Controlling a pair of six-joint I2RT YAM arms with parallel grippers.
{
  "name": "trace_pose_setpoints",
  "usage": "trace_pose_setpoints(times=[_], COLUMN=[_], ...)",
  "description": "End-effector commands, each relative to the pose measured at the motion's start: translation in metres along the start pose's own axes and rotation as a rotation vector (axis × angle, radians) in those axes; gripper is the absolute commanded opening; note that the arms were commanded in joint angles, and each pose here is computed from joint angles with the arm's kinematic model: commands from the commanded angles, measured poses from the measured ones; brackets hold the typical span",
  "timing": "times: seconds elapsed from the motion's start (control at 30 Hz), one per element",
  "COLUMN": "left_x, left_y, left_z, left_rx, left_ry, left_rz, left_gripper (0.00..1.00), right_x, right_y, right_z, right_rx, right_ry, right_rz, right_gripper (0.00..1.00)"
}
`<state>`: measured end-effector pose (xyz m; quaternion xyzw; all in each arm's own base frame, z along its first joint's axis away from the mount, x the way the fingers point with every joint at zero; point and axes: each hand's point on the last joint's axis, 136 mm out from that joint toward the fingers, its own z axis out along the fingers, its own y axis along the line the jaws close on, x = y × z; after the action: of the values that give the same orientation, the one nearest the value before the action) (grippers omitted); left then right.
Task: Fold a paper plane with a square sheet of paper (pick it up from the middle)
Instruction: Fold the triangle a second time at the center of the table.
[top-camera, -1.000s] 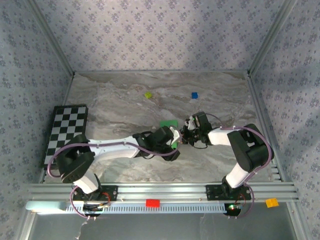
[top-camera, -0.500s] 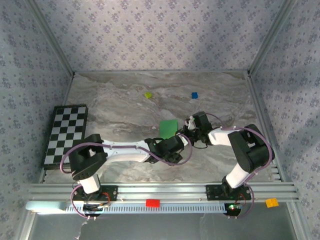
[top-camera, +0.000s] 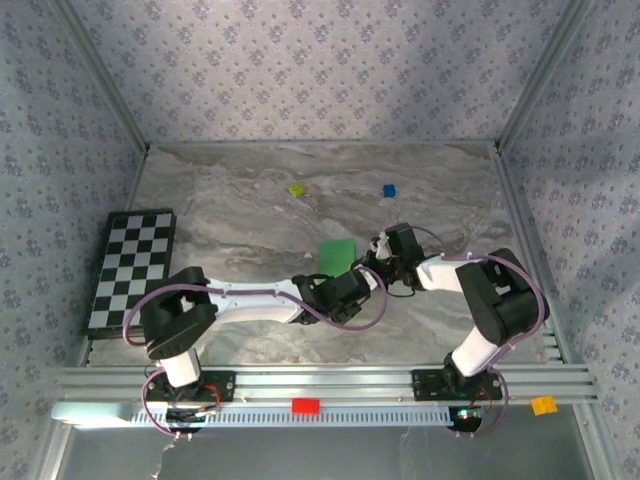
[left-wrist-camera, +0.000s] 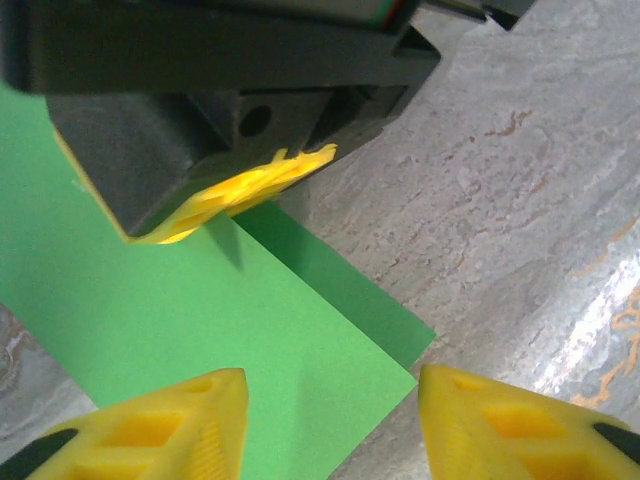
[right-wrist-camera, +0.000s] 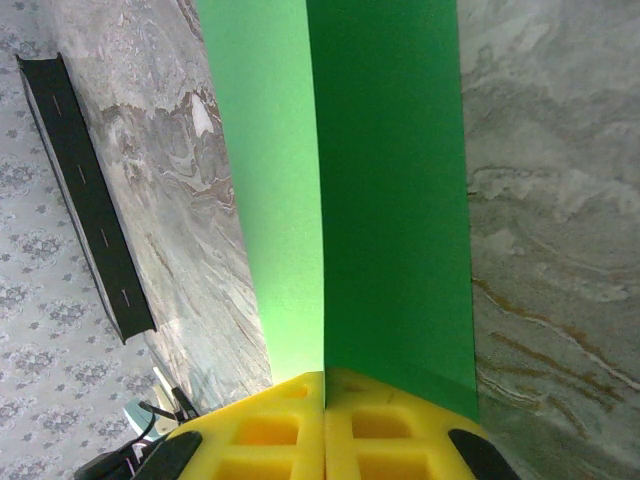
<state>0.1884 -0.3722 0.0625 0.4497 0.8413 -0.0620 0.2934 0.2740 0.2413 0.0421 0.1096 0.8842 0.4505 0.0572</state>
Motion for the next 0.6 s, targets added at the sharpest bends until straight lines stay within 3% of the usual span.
trace_pose_setpoints(times=[0.0, 0.57], left_x=[-0.001, -0.0038], left_y=[-0.0017, -0.0034], left_z=[0.0006, -0.0035], left_rx=[-0.009, 0.008], left_ry=[0.004, -0.01], left_rz=[0.018, 0.013], left_gripper=[0.4, 0.02], right_x=[-0.0008, -0.0015], right_y=[0.0038, 0.0011], right_z=[-0.0029, -0.0069], right_rx=[0.003, 0.026], right_ry=[-0.004, -0.018], right_rz=[0.005, 0.008], right_gripper=[0.07, 0.12])
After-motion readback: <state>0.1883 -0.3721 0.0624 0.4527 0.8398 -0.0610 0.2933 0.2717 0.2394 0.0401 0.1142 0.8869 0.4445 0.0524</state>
